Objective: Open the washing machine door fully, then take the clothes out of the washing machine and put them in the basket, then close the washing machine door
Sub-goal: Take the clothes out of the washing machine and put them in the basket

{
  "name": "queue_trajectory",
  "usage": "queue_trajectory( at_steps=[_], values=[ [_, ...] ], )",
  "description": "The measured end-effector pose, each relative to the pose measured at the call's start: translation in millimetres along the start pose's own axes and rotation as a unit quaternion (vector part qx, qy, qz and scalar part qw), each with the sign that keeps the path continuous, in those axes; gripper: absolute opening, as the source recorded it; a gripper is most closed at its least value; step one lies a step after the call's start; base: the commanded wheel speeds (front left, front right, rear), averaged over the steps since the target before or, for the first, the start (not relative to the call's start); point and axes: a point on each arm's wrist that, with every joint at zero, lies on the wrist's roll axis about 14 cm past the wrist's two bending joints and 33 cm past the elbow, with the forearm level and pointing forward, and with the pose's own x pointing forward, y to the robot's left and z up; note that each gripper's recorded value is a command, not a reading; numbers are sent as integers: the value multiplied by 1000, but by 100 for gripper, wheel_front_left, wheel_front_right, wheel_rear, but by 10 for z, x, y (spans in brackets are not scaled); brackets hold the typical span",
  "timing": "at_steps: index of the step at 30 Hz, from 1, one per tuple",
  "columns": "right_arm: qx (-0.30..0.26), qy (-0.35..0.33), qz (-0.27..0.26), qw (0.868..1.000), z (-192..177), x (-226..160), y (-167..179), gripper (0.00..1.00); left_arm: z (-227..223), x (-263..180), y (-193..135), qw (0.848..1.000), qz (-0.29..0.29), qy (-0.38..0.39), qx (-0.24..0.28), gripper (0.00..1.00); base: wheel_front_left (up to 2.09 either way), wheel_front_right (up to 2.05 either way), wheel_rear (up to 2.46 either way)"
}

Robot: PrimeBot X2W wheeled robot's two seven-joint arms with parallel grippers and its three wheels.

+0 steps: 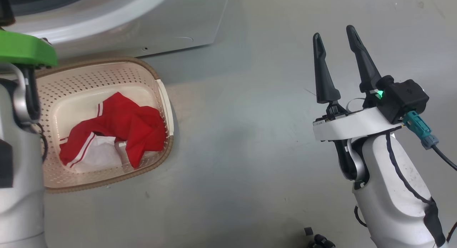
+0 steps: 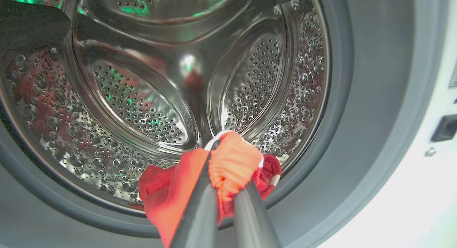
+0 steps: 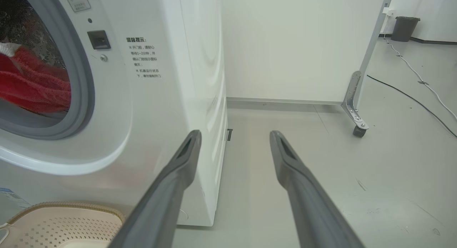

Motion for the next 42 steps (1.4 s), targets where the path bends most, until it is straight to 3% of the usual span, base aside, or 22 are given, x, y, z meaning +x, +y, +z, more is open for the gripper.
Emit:
queue_trajectory(
  at_steps=[6, 24, 42],
  values=[
    [0, -6, 1, 1000, 90, -99, 11, 100, 384, -242, -178, 998, -8, -55, -13, 0, 0, 0, 0],
    [11, -29, 44, 999, 395, -530, 313, 100, 1597, -963, -277, 983, 5, -181, 22, 0, 0, 0, 0],
    [10, -40, 43, 998, 512, -919, 332, 100, 2097, -1559, -444, 970, 7, -241, 25, 0, 0, 0, 0]
  ],
)
